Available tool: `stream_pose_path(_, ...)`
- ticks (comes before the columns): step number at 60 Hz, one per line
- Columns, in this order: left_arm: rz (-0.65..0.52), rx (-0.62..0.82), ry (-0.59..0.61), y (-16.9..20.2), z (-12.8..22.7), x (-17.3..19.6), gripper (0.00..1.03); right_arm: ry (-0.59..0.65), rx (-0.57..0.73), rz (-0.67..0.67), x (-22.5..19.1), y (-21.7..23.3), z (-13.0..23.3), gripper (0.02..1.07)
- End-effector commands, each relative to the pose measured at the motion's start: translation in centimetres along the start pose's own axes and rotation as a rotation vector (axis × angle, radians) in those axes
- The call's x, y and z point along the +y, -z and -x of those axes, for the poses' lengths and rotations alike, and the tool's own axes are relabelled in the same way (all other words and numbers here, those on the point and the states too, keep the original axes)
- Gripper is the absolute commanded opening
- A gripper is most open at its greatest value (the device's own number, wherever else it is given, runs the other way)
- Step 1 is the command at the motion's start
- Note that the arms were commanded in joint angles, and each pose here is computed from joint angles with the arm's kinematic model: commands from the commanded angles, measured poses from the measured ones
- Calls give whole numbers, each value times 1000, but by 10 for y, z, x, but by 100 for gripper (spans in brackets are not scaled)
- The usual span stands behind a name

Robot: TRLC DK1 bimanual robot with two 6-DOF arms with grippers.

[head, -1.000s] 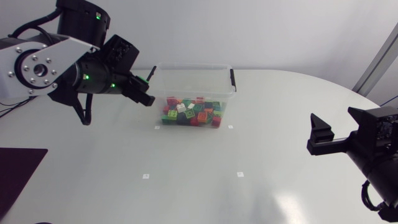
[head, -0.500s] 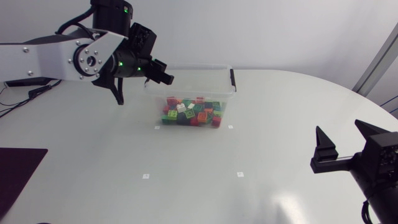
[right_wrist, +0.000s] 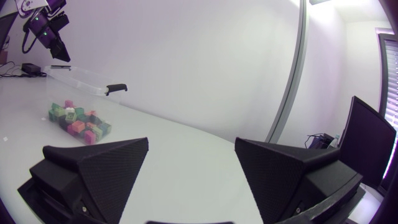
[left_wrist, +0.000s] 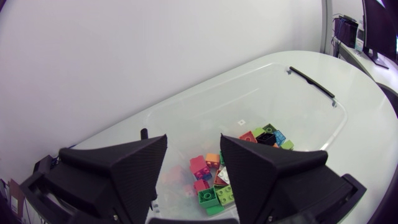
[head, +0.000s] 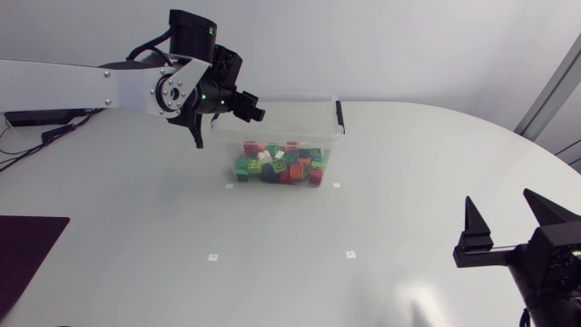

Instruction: Place the duplo bricks in the container

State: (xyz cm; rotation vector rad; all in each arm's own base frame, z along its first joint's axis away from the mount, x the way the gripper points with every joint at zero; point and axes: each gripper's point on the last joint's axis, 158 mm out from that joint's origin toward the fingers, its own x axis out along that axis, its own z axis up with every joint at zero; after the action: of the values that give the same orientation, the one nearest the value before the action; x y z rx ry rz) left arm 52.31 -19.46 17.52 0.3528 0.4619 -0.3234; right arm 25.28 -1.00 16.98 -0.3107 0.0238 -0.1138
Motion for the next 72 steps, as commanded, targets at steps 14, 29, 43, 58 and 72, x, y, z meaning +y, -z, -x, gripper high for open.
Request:
stream_pose_path(14, 69, -17, -40, -3, -19, 23, 98, 26, 15, 14, -4, 9, 0, 102)
stream_pose_path(29, 118, -126, -124, -28, 32, 72, 98, 45, 10, 2, -8, 11, 0, 102)
stream_pose_path(43, 135, -226, -249, -43, 112, 124, 98, 64, 17, -21, -13, 13, 0, 102)
stream_pose_path(58, 142, -334, -355, -50, 202, 151, 98, 59, 16, -100, -12, 14, 0, 102)
stream_pose_path(72, 135, -396, -417, -45, 274, 152, 98, 55, 7, -272, -11, 12, 0, 102)
